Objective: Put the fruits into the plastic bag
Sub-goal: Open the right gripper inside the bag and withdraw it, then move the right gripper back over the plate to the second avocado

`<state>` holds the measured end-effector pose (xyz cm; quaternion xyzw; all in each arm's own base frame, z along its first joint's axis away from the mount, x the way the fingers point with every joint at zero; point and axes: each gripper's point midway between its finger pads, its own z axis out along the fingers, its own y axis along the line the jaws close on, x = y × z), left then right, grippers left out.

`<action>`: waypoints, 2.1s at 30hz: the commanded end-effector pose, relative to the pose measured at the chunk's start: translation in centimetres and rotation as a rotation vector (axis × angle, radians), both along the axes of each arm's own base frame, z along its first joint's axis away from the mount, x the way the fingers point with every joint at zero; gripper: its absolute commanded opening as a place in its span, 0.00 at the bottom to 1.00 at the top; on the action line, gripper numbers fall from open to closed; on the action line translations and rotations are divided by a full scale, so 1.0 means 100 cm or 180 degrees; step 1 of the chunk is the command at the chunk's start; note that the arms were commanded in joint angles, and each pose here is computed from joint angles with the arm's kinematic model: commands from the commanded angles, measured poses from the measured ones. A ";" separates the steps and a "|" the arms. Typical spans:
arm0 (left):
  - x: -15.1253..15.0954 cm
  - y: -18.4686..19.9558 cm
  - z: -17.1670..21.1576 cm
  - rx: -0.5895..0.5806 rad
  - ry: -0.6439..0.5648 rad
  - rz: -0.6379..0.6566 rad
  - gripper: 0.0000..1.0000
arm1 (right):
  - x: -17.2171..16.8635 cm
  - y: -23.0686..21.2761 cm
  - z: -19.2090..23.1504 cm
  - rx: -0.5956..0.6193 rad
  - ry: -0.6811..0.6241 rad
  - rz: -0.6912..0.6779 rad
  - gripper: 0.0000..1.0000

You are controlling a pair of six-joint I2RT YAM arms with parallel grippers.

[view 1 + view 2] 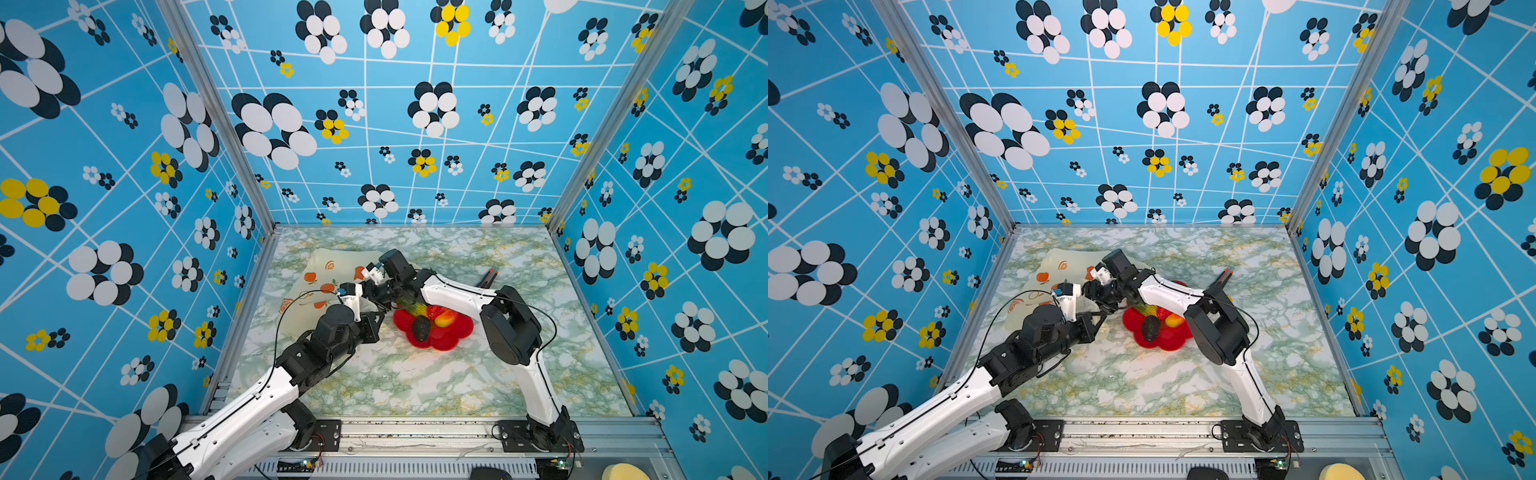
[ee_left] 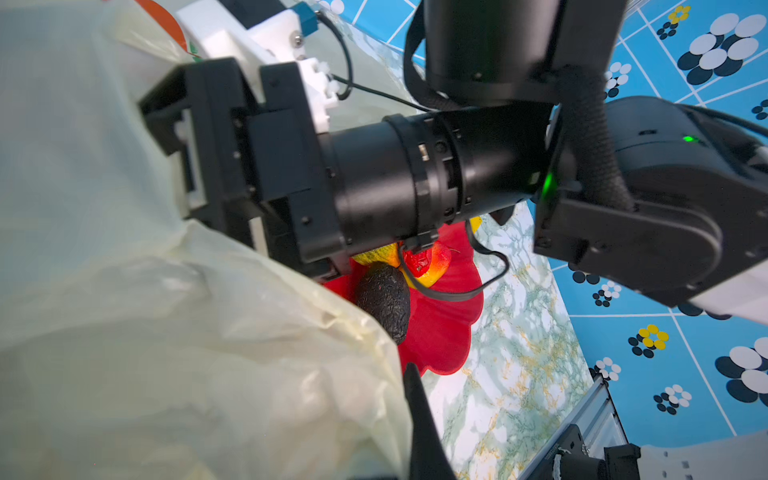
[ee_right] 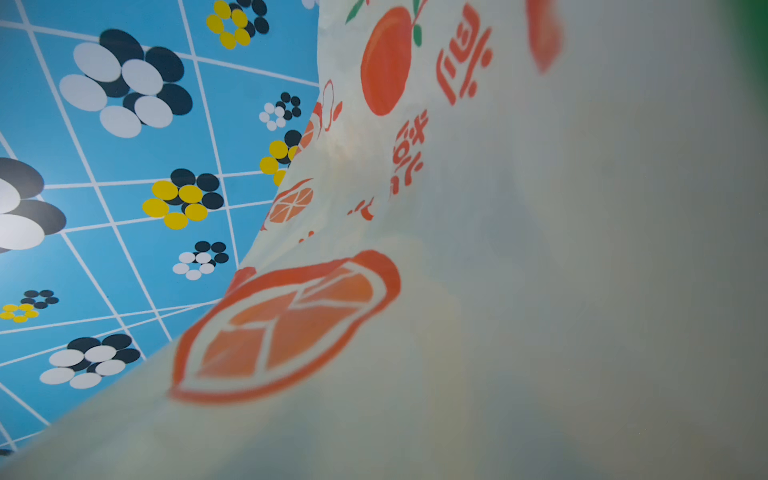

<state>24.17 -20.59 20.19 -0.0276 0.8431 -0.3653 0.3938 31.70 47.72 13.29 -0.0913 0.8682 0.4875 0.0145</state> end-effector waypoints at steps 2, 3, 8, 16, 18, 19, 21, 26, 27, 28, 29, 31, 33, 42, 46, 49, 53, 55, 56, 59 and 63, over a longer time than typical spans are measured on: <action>0.000 0.008 -0.001 0.0231 -0.0208 0.0008 0.00 | 0.020 -0.043 0.032 -0.0193 -0.0509 -0.0197 0.67; 0.002 0.011 0.000 0.0278 -0.0290 0.0031 0.00 | 0.024 -0.052 0.035 -0.0239 -0.0575 -0.0243 0.68; 0.011 0.020 0.006 0.0455 -0.0723 0.0121 0.00 | 0.043 -0.089 0.056 -0.0410 -0.0889 -0.0413 0.68; 0.016 0.021 0.001 0.0681 -0.1293 0.0045 0.00 | 0.046 -0.130 0.071 -0.0858 -0.1477 -0.0524 0.67; 0.016 0.021 -0.002 0.0709 -0.1365 0.0031 0.00 | 0.049 -0.145 0.084 -0.0928 -0.1745 -0.0714 0.66; 0.016 0.020 -0.004 0.0721 -0.1386 0.0020 0.00 | 0.051 -0.154 0.091 -0.0931 -0.1911 -0.0856 0.66; 0.016 0.020 -0.009 0.0790 -0.1400 0.0000 0.00 | 0.054 -0.171 0.105 -0.0882 -0.2203 -0.1147 0.66; 0.017 0.018 -0.012 0.0731 -0.1510 -0.0001 0.00 | 0.058 -0.198 0.100 -0.0774 -0.2260 -0.1426 0.87; 0.018 0.018 -0.013 0.0701 -0.1543 0.0009 0.00 | 0.058 -0.200 0.094 -0.0804 -0.2139 -0.1365 0.99; 0.019 0.018 -0.013 0.0694 -0.1556 0.0027 0.00 | 0.057 -0.201 0.087 -0.0847 -0.2022 -0.1300 0.99; 0.020 0.017 -0.014 0.0696 -0.1547 0.0027 0.00 | 0.055 -0.202 0.080 -0.0894 -0.1903 -0.1233 0.99; 0.022 0.014 -0.015 0.0700 -0.1528 -0.0037 0.00 | 0.048 -0.201 0.067 -0.0973 -0.1705 -0.1073 0.99; 0.021 0.009 -0.016 0.0706 -0.1526 -0.0110 0.00 | 0.038 -0.201 0.051 -0.1061 -0.1512 -0.0910 0.99; 0.022 0.011 -0.017 0.0720 -0.1507 -0.0085 0.00 | 0.003 -0.211 -0.010 -0.1578 -0.0745 -0.0506 0.99; 0.022 0.014 -0.018 0.0717 -0.1500 -0.0023 0.00 | -0.005 -0.209 -0.018 -0.1649 -0.0698 -0.0473 0.99; 0.024 0.021 -0.020 0.0724 -0.1468 0.0111 0.00 | -0.010 -0.208 -0.026 -0.1690 -0.0609 -0.0472 0.99; 0.025 0.027 -0.022 0.0744 -0.1432 0.0205 0.00 | -0.020 -0.198 -0.042 -0.1666 -0.0418 -0.0429 0.99; 0.025 0.025 -0.023 0.0742 -0.1434 0.0168 0.00 | -0.023 -0.192 -0.047 -0.1661 -0.0375 -0.0409 0.99; 0.025 0.025 -0.024 0.0748 -0.1415 0.0164 0.00 | -0.024 -0.190 -0.050 -0.1666 -0.0358 -0.0402 0.99; 0.029 0.026 -0.029 0.0760 -0.1292 0.0217 0.00 | -0.027 -0.184 -0.058 -0.1688 -0.0314 -0.0377 0.97; 0.033 0.023 -0.033 0.0749 -0.1204 0.0188 0.00 | -0.032 -0.179 -0.068 -0.1741 -0.0235 -0.0316 0.92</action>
